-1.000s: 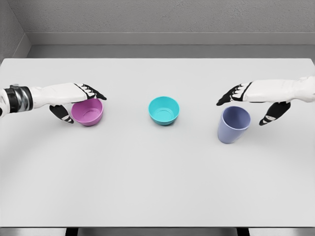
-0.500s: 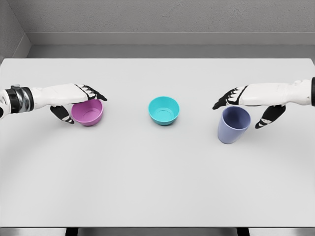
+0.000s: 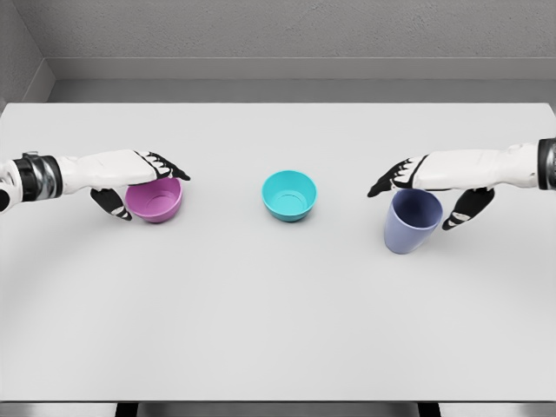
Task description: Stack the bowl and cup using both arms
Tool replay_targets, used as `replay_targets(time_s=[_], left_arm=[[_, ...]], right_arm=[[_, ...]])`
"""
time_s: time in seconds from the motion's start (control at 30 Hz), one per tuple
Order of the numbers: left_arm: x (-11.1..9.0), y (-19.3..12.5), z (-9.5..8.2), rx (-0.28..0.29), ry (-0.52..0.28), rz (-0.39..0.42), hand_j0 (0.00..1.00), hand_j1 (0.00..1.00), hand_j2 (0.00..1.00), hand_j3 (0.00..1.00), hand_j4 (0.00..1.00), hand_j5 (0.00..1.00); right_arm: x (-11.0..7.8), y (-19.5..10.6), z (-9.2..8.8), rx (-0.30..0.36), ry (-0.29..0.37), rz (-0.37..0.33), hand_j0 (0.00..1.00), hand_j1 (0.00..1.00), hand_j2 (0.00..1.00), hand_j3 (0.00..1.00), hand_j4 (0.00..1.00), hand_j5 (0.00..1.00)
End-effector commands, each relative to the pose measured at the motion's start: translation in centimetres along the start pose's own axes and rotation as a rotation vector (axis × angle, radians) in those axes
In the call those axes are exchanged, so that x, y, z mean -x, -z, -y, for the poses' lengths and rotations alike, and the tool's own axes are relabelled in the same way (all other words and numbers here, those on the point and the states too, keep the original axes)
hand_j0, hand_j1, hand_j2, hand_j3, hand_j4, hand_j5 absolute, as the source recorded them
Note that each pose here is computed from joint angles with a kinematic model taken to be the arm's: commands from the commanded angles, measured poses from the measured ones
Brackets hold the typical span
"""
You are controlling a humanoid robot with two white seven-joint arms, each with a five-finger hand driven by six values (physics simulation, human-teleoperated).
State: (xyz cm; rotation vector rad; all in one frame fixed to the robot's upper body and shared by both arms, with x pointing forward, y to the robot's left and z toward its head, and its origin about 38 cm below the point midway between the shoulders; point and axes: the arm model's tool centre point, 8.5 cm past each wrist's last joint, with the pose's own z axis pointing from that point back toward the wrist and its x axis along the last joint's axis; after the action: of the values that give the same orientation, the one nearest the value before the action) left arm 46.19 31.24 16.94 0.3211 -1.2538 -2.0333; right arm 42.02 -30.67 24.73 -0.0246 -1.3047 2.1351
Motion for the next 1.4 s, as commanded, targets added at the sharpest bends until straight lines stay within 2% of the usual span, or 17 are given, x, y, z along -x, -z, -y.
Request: replay_targets(time_s=[0.0, 0.43, 0.53, 0.67, 1.1, 1.37], left_arm=[[0.0, 0.0, 0.0, -0.004, -0.004, 0.000, 1.00, 1.00, 1.00, 1.00, 1.00, 1.00], [-0.2, 0.3, 0.1, -0.002, -0.006, 0.006, 1.00, 1.00, 1.00, 1.00, 1.00, 1.00], [-0.2, 0.3, 0.2, 0.001, -0.007, 0.006, 0.87, 0.87, 0.87, 0.87, 0.87, 0.87], [-0.1, 0.3, 0.3, 0.011, 0.008, -0.004, 0.78, 0.78, 0.78, 0.78, 0.78, 0.78], [-0.3, 0.3, 0.3, 0.013, 0.011, -0.001, 0.72, 0.72, 0.72, 0.72, 0.72, 0.72], [-1.7, 0.6, -1.2, -0.018, 0.051, 0.036, 0.71, 0.71, 0.71, 0.71, 0.71, 0.71]], right_arm=[[0.0, 0.3, 0.0, 0.004, 0.007, 0.007, 1.00, 1.00, 1.00, 1.00, 1.00, 1.00], [0.3, 0.3, -0.7, -0.003, 0.025, 0.000, 1.00, 1.00, 1.00, 1.00, 1.00, 1.00], [0.4, 0.4, -1.0, -0.005, 0.032, 0.000, 1.00, 1.00, 1.00, 1.00, 1.00, 1.00], [0.4, 0.5, -1.1, -0.008, 0.033, 0.000, 1.00, 1.00, 1.00, 1.00, 1.00, 1.00], [0.5, 0.5, -1.2, -0.007, 0.037, 0.000, 1.00, 1.00, 1.00, 1.00, 1.00, 1.00], [0.4, 0.5, -1.2, -0.008, 0.035, 0.001, 1.00, 1.00, 1.00, 1.00, 1.00, 1.00]])
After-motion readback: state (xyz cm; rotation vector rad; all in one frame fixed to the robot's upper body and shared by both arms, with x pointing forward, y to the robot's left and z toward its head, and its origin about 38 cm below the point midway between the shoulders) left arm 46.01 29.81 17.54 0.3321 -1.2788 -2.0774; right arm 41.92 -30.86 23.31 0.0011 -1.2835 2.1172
